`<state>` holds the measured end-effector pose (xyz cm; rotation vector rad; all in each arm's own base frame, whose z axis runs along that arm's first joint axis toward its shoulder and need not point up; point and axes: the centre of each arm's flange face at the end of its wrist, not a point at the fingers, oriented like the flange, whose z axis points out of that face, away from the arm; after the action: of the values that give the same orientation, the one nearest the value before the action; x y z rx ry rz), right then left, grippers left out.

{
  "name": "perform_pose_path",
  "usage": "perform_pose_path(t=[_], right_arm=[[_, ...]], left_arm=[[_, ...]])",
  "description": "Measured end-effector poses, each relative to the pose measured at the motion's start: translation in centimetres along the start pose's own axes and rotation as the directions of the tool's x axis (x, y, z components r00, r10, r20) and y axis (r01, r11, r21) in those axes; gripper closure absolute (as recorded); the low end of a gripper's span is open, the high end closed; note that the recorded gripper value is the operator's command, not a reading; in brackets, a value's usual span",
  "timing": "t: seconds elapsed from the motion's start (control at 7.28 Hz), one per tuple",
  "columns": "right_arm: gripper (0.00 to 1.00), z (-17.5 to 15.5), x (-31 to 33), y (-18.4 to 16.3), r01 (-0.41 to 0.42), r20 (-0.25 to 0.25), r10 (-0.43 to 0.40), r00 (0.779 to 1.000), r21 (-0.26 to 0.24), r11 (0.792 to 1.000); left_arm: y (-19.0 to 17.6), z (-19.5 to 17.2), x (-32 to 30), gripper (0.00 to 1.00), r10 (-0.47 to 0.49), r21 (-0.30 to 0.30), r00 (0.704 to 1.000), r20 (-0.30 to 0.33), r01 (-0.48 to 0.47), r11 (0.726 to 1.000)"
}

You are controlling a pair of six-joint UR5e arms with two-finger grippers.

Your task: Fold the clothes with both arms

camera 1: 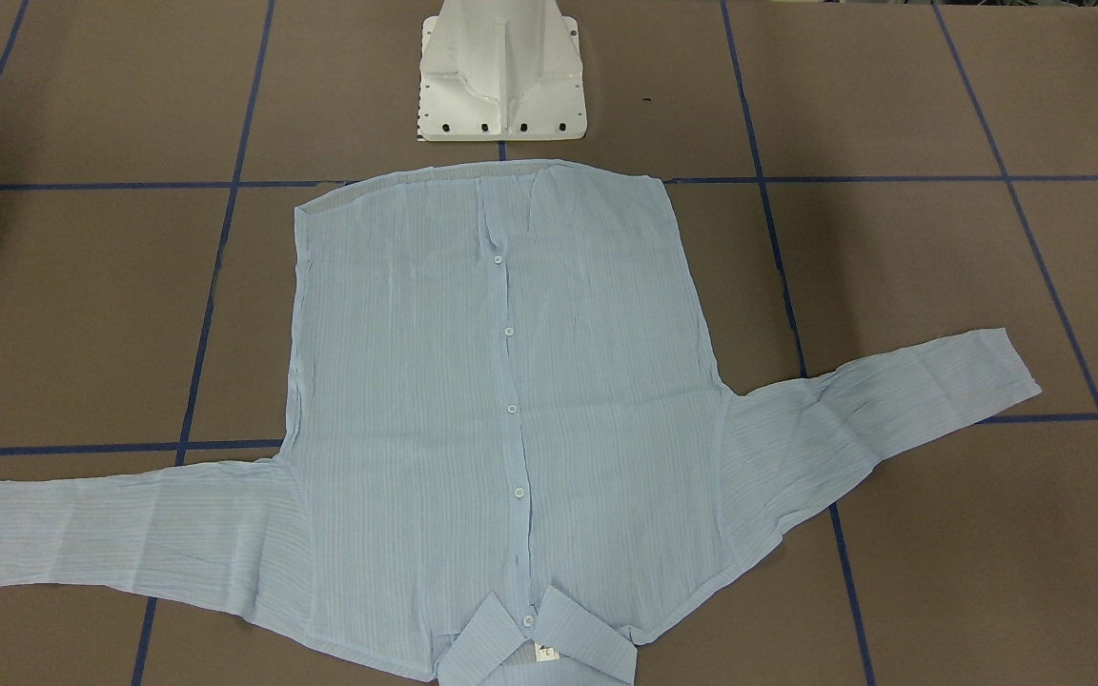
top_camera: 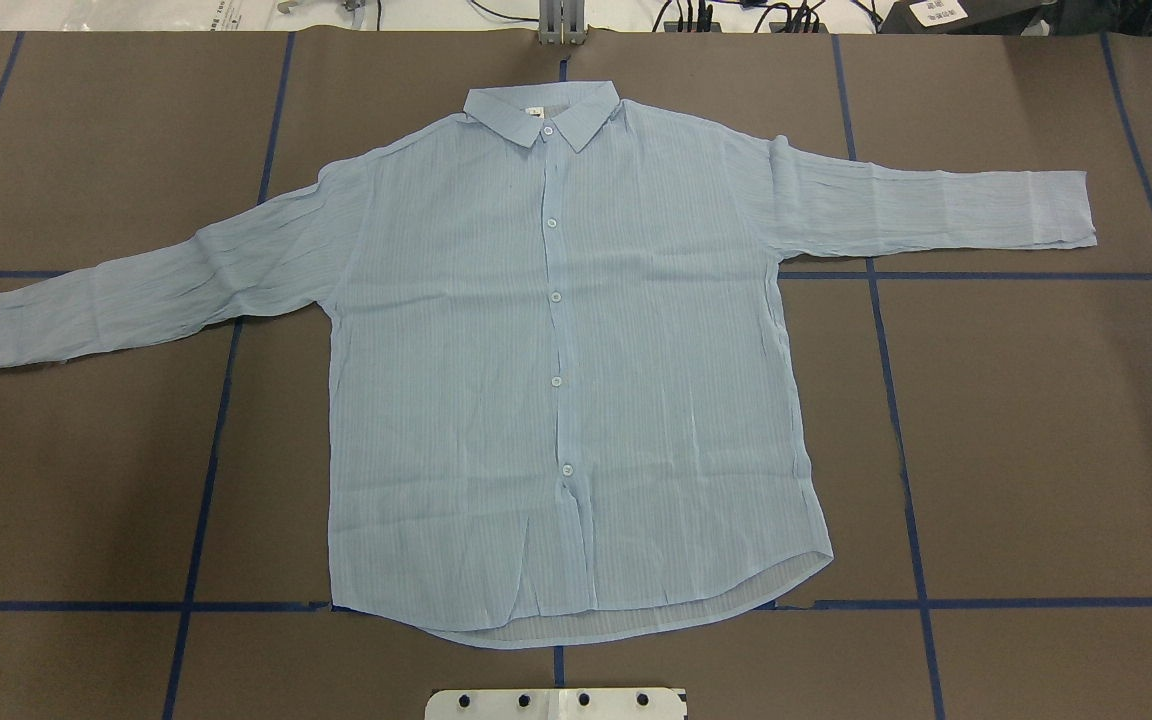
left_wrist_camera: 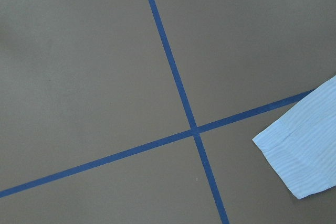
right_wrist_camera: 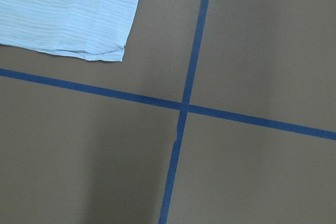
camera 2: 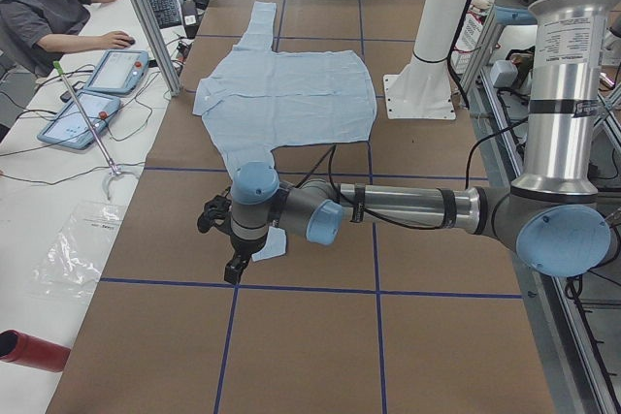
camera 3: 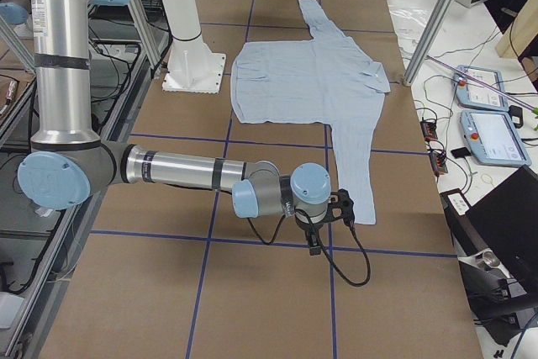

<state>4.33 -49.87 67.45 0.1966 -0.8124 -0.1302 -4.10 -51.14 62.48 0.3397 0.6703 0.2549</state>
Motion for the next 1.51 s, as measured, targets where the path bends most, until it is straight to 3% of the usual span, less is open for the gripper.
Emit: perform_pose_path(t=[0.41, 0.82, 1.51], right_arm=[[0.00, 6.7, -2.4, -4.7, -0.008, 0.035, 0.006, 0.999, 0.039, 0.999], [0.00, 9.6, -7.3, -10.6, 0.051, -0.006, -0.051, 0.999, 0.070, 0.996], [0.02, 13.6, -9.7, -12.5, 0.055, -0.025, -0.053, 0.998, 0.095, 0.994]], left_arm=[[0.0, 0.2, 0.0, 0.00, 0.030, 0.036, 1.000, 0.002, -0.030, 0.999], [-0.2, 0.1, 0.1, 0.00, 0.030, 0.042, 1.000, 0.001, -0.030, 0.999], [-0.7, -0.2, 0.2, 0.00, 0.002, 0.049, 1.000, -0.001, -0.002, 0.999]])
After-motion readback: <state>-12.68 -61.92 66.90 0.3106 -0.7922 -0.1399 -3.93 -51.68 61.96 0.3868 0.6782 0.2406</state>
